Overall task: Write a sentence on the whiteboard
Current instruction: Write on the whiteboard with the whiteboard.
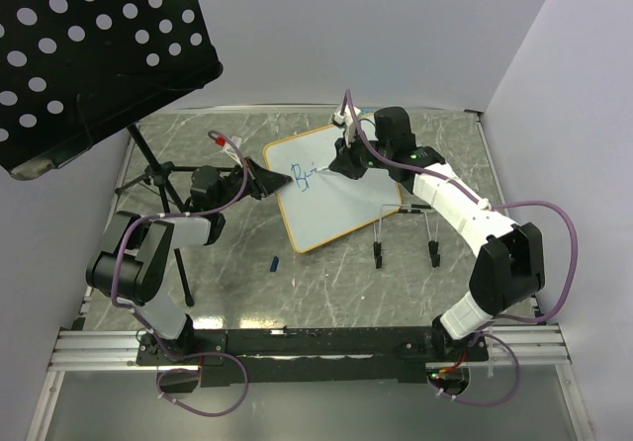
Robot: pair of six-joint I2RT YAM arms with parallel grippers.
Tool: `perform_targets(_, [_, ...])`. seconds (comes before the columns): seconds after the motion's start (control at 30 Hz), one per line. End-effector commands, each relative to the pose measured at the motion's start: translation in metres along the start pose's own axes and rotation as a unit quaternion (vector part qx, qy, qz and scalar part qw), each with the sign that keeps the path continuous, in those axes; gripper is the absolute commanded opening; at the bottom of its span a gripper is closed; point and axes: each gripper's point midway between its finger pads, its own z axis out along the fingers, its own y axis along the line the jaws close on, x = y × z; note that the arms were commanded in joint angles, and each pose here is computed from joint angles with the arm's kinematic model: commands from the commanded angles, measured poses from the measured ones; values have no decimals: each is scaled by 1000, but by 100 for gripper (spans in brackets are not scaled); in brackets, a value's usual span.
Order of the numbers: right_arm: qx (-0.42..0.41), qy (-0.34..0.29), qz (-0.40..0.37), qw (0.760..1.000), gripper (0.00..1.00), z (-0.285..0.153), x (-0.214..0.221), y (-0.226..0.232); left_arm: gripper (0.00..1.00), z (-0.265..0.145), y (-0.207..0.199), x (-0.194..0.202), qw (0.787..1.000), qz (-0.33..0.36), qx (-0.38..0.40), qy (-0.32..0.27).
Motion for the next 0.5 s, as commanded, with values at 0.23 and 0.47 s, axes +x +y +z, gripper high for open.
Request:
perform_targets(0.23, [-29, 10, -9, 999, 0, -5, 11, 11, 1, 5, -54, -40, 992, 66, 91, -53])
perform_targets(0.47, [-36, 25, -6, 999, 0, -4, 22, 13, 1, 5, -55, -40, 992, 66, 92, -53])
